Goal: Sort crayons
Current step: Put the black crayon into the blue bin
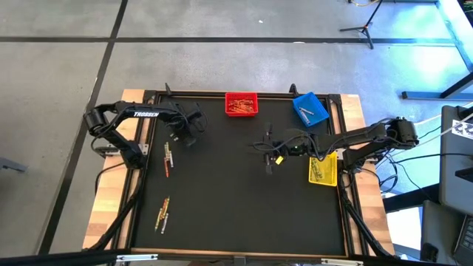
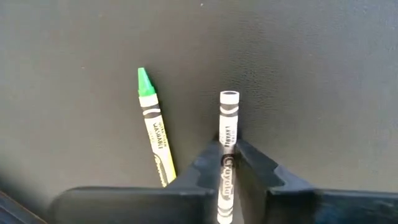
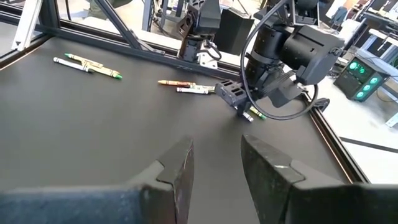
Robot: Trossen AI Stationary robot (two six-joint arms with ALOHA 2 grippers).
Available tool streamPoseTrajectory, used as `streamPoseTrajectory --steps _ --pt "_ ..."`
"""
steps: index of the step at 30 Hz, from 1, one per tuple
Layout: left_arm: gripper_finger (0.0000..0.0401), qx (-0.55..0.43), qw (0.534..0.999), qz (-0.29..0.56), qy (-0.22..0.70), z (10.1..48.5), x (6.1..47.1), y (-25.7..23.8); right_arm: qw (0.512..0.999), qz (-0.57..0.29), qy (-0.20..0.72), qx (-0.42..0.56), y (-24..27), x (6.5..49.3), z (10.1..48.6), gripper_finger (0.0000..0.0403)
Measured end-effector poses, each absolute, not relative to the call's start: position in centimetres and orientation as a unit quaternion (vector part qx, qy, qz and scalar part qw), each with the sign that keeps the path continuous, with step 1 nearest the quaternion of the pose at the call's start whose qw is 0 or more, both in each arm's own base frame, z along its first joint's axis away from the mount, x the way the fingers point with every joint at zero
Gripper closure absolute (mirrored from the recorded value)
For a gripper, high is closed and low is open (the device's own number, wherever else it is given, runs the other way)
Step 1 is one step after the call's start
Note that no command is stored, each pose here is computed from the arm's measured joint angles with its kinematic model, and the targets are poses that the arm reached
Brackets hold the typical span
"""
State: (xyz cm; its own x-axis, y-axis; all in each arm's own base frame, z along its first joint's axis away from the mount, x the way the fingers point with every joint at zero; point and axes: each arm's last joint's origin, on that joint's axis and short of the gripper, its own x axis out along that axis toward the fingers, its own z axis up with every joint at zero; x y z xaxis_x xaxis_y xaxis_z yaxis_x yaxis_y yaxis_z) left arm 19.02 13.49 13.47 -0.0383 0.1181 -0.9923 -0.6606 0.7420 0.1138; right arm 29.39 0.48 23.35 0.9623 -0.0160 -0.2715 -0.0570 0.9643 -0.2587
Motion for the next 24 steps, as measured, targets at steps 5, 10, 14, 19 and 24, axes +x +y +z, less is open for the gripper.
streamPoseTrajectory --steps 5,10,14,19,24 --pt "0.0394 -0.202 0.665 0.292 0.657 13.7 19.3 13.2 0.982 0.01 0.136 -0.13 0.5 29.4 23.4 0.0269" --pt "0.0389 -0.185 0.7 0.273 0.634 15.4 20.8 12.4 0.985 0.008 0.13 -0.116 0.5 29.4 23.5 0.0266" --pt "0.0388 -0.15 0.742 0.268 0.595 17.5 21.8 11.3 0.985 0.007 0.134 -0.109 0.5 29.4 23.4 0.0234" --pt "0.0388 -0.097 0.823 0.237 0.507 20.1 23.6 9.3 0.987 0.001 0.134 -0.092 0.5 29.4 23.4 0.0176" --pt "0.0387 -0.017 0.89 0.182 0.417 21.7 26.1 6.8 0.987 0.001 0.13 -0.093 0.5 29.4 23.5 0.0152"
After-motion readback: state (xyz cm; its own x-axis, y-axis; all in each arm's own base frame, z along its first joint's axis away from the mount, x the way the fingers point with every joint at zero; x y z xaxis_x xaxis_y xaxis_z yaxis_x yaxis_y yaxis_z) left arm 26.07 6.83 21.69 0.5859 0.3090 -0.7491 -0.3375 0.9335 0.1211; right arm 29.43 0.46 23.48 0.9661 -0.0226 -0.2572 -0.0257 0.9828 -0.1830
